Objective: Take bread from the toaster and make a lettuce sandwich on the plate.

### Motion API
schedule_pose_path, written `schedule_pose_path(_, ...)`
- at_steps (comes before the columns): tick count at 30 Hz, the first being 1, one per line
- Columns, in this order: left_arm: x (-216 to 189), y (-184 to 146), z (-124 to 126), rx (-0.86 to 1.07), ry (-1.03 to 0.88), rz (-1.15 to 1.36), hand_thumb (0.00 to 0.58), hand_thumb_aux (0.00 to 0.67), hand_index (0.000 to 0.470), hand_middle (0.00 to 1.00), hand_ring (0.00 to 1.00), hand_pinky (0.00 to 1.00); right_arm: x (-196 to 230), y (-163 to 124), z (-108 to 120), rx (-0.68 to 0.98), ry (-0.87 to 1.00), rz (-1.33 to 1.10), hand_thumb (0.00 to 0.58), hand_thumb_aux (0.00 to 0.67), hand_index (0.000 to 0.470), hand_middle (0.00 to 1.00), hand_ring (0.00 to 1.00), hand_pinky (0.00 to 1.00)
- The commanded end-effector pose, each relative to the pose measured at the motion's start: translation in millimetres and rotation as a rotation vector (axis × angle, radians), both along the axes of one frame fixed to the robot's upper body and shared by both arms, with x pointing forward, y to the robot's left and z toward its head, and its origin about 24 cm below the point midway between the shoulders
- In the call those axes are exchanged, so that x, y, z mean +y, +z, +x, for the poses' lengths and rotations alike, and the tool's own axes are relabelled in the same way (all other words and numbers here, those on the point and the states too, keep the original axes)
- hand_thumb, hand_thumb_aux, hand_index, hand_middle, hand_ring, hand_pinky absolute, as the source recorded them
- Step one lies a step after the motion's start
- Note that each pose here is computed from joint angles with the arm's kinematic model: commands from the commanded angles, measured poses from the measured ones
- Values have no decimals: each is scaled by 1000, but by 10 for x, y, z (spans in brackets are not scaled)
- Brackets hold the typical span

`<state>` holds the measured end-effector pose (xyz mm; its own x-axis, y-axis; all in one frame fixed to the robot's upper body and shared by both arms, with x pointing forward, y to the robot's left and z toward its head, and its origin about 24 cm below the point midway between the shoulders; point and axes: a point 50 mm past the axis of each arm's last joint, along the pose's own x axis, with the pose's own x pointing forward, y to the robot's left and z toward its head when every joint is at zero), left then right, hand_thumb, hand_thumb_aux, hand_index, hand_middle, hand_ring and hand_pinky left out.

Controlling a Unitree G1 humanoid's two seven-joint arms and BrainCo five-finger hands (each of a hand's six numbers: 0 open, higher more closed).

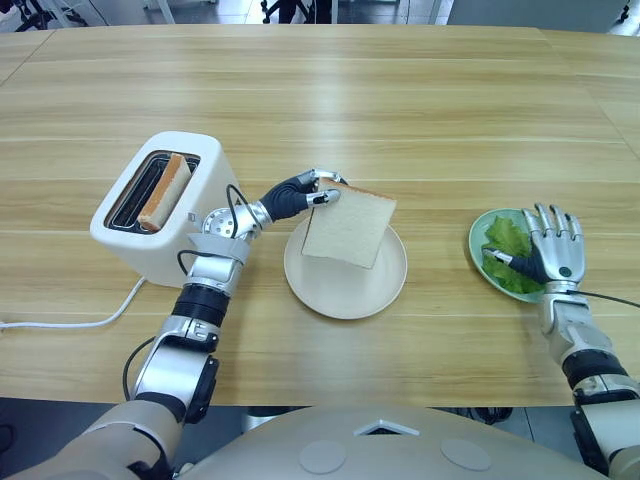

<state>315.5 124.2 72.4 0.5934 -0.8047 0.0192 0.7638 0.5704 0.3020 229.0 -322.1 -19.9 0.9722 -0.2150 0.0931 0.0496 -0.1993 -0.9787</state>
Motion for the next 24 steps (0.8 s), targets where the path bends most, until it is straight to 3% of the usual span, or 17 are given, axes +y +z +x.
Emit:
schedule_pose_path(1, 11, -124, -13, 36, -20, 51, 580, 670, 460, 1000, 1000, 1000, 4, -144, -83, 66, -34, 20, 0, 0, 0, 0, 0, 0)
schedule_pose_path(4, 12, -216, -33, 56, -27, 90, 580, 670, 460, 1000, 1000, 1000, 35, -204, -117, 91, -27, 32, 0, 0, 0, 0, 0, 0)
schedule_pose_path(5, 14, -243, -33, 61, -24, 105, 580, 670, 460, 1000, 1000, 1000, 45, -211, -118, 94, -24, 40, 49, 29, 20, 0, 0, 0)
schedule_pose_path(6, 18, -265, -30, 66, -21, 119, 580, 670, 460, 1000, 1000, 1000, 55, -221, -120, 97, -22, 45, 244, 160, 110, 0, 0, 0)
schedule_pose_path(7, 28, -284, -26, 72, -16, 131, 580, 670, 460, 1000, 1000, 1000, 65, -232, -119, 102, -21, 52, 244, 160, 110, 0, 0, 0)
schedule_pose_path(8, 42, -299, -14, 75, -4, 148, 580, 670, 460, 1000, 1000, 1000, 71, -241, -120, 106, -20, 58, 460, 365, 251, 0, 0, 0)
schedule_pose_path(9, 58, -314, 1, 73, 12, 171, 578, 633, 435, 1000, 1000, 1000, 79, -256, -124, 110, -20, 65, 501, 423, 290, 0, 0, 0)
schedule_pose_path(10, 70, -326, 14, 67, 25, 193, 578, 633, 435, 1000, 1000, 1000, 82, -263, -125, 112, -20, 69, 501, 423, 290, 0, 0, 0)
schedule_pose_path(11, 78, -333, 24, 59, 34, 209, 547, 510, 350, 1000, 1000, 1000, 82, -267, -127, 112, -19, 73, 546, 507, 348, 0, 0, 0)
schedule_pose_path(12, 81, -336, 29, 50, 40, 222, 505, 428, 294, 1000, 1000, 1000, 80, -267, -128, 111, -19, 76, 579, 638, 438, 0, 0, 0)
schedule_pose_path(14, 87, -332, 41, 21, 47, 257, 438, 339, 233, 1000, 1000, 1000, 73, -247, -117, 97, -14, 78, 580, 670, 460, 0, 0, 0)
schedule_pose_path(15, 89, -328, 46, 8, 52, 268, 172, 108, 74, 1000, 1000, 1000, 69, -231, -108, 86, -10, 78, 580, 670, 460, 0, 0, 0)
schedule_pose_path(16, 90, -323, 51, -3, 57, 273, 83, 50, 34, 1000, 1000, 1000, 67, -214, -99, 72, -5, 77, 580, 670, 460, 0, 0, 0)
schedule_pose_path(17, 89, -316, 56, -11, 61, 273, 83, 50, 34, 1000, 1000, 1000, 69, -196, -89, 57, 0, 77, 580, 670, 460, 0, 0, 0)
schedule_pose_path(18, 87, -309, 59, -21, 64, 275, 0, 0, 0, 957, 957, 957, 73, -183, -80, 43, 5, 78, 580, 670, 460, 0, 0, 0)
schedule_pose_path(21, 70, -296, 67, -41, 67, 265, 0, 0, 0, 863, 863, 863, 95, -136, -42, -3, 26, 75, 580, 670, 460, 0, 0, 0)
schedule_pose_path(24, 49, -313, 68, -49, 67, 276, 0, 0, 0, 843, 843, 843, 99, -29, 20, -73, 54, 66, 580, 670, 460, 0, 0, 0)
